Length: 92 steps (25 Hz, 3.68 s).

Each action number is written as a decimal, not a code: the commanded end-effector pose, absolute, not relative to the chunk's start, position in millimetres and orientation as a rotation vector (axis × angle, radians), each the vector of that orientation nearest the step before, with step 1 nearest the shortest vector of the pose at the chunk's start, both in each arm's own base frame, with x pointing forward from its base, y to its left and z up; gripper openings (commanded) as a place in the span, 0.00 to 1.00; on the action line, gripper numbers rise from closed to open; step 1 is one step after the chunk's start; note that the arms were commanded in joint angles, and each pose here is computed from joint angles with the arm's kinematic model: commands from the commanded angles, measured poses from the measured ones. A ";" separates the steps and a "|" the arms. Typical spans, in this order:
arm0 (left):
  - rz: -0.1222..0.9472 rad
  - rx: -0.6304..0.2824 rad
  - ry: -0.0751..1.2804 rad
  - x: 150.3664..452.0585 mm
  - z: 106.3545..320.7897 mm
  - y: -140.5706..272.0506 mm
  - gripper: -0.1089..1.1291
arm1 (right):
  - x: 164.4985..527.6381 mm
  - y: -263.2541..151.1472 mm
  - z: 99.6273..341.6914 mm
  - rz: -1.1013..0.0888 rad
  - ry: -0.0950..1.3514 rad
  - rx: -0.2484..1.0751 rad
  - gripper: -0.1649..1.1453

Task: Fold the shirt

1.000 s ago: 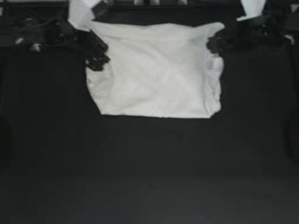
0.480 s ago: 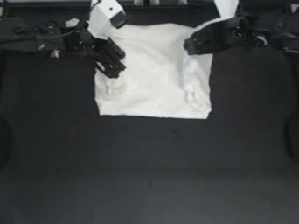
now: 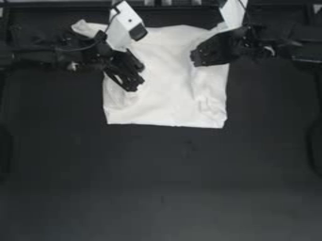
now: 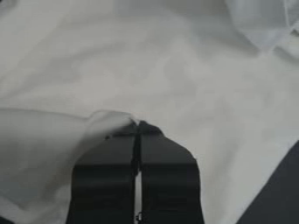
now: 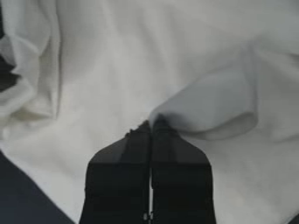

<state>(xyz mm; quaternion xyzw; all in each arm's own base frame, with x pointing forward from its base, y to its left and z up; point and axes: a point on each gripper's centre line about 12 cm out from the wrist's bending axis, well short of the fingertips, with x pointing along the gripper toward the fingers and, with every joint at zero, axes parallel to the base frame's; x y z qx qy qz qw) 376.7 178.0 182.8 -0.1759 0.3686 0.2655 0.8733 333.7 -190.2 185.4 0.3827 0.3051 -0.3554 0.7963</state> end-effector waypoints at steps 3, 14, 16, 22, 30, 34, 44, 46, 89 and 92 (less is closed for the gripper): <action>0.533 -0.355 0.701 384.5 194.4 177.2 0.11 | 336.8 -190.9 195.6 -0.747 0.622 0.800 0.17; 0.530 -0.361 0.669 389.6 197.4 180.0 0.95 | 337.5 -190.9 194.9 -0.714 0.583 0.739 0.73; 0.531 -0.355 0.653 389.5 204.2 181.5 0.91 | 336.9 -191.0 197.9 -0.711 0.579 0.722 0.83; 0.547 -0.329 0.624 379.7 225.8 185.6 0.84 | 330.0 -189.5 215.1 -0.703 0.549 0.687 0.83; 0.640 -0.255 0.717 336.8 240.4 199.6 0.84 | 316.5 -181.6 224.9 -0.700 0.535 0.681 0.83; 0.673 -0.210 0.809 321.3 236.7 199.0 0.84 | 313.6 -172.1 230.5 -0.677 0.528 0.661 0.83; 0.469 -0.057 0.876 329.9 236.1 139.8 0.85 | 309.9 -123.1 246.4 -0.533 0.715 0.374 0.83; 0.441 -0.020 0.894 328.2 239.2 132.8 0.88 | 309.4 -116.5 251.0 -0.492 0.733 0.308 0.84; 0.234 0.074 1.211 358.4 144.2 114.7 0.92 | 320.0 -90.9 144.7 -0.179 1.178 0.084 0.86; 0.228 0.068 1.221 359.3 138.2 113.2 0.92 | 321.0 -89.4 135.4 -0.167 1.205 0.103 0.89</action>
